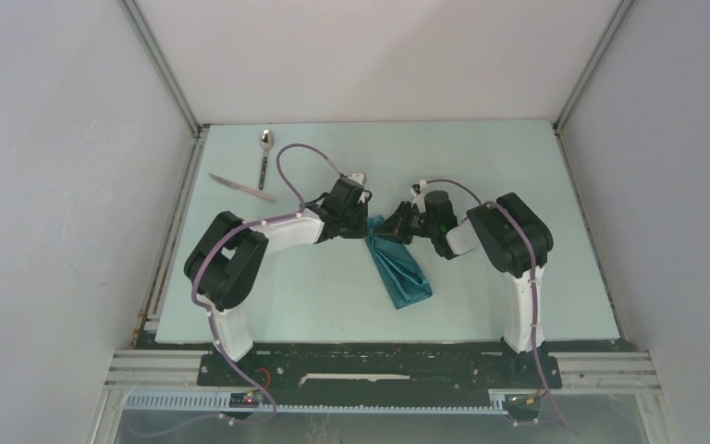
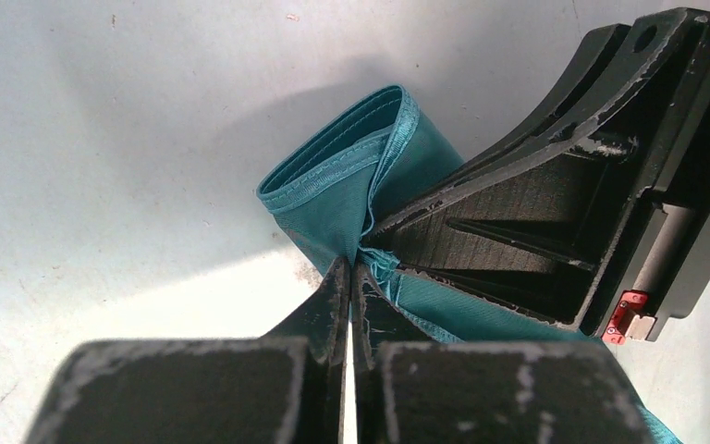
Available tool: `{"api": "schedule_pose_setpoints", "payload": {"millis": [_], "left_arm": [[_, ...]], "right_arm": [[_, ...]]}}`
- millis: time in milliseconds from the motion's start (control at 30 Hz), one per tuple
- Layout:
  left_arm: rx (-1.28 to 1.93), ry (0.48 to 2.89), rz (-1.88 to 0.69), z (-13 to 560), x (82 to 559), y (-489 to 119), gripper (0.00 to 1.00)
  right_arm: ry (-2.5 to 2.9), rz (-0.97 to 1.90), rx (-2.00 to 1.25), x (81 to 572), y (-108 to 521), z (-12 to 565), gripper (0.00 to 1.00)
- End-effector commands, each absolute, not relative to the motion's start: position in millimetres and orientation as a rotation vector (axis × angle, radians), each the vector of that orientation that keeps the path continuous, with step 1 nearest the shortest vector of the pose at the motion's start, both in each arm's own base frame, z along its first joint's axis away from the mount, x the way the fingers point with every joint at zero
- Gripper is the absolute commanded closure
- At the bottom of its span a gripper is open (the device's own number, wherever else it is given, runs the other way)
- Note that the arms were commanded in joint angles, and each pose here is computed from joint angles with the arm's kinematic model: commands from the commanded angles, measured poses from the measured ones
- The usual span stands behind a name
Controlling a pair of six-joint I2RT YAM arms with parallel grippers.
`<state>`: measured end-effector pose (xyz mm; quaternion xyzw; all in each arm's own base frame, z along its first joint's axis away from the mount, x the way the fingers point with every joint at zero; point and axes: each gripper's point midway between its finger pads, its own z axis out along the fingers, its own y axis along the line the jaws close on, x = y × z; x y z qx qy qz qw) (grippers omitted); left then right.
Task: Fold the napkin into a case and place the utensils inside
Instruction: Grasp the top corner of the smaller rectangle folded napkin from the folded napkin.
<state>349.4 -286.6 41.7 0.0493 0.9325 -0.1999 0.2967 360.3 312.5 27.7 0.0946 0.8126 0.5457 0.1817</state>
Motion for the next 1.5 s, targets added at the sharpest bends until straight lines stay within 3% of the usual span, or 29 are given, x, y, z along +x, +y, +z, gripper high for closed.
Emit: {"api": "schedule_pose_setpoints", "payload": {"millis": [0,433,600,767,1233,1333,1467], "left_arm": [[0.101,2.405,-0.587,70.3,359.6,-291.6,1.00],[0.118,2.411,-0.660,75.1,354.2,-300.2,1.00],[0.028,2.427,-0.707,74.6,354.6,-294.8,1.00],[0.001,2.437,-0.710,71.5,354.6,-284.6,1.00],[0.023,2.439,-0.695,68.1,353.6,-282.0,1.00],[0.030,2.438,-0.701,69.0,353.2,-282.7,1.00],[0.037,2.430,-0.713,70.8,352.8,-283.9,1.00]], "right_arm": [[2.256,1.555,0.254,359.0,319.4,28.2,0.84],[2.191,1.273,0.255,376.8,334.9,25.1,0.81],[2.224,1.225,0.211,378.7,344.2,35.1,0.66],[2.241,1.393,0.216,369.4,328.3,43.4,0.63],[2.204,1.553,0.181,351.9,313.1,65.3,0.65],[2.195,1.594,0.200,355.0,315.5,62.5,0.78],[2.213,1.606,0.212,356.5,320.1,52.8,0.83]]}}
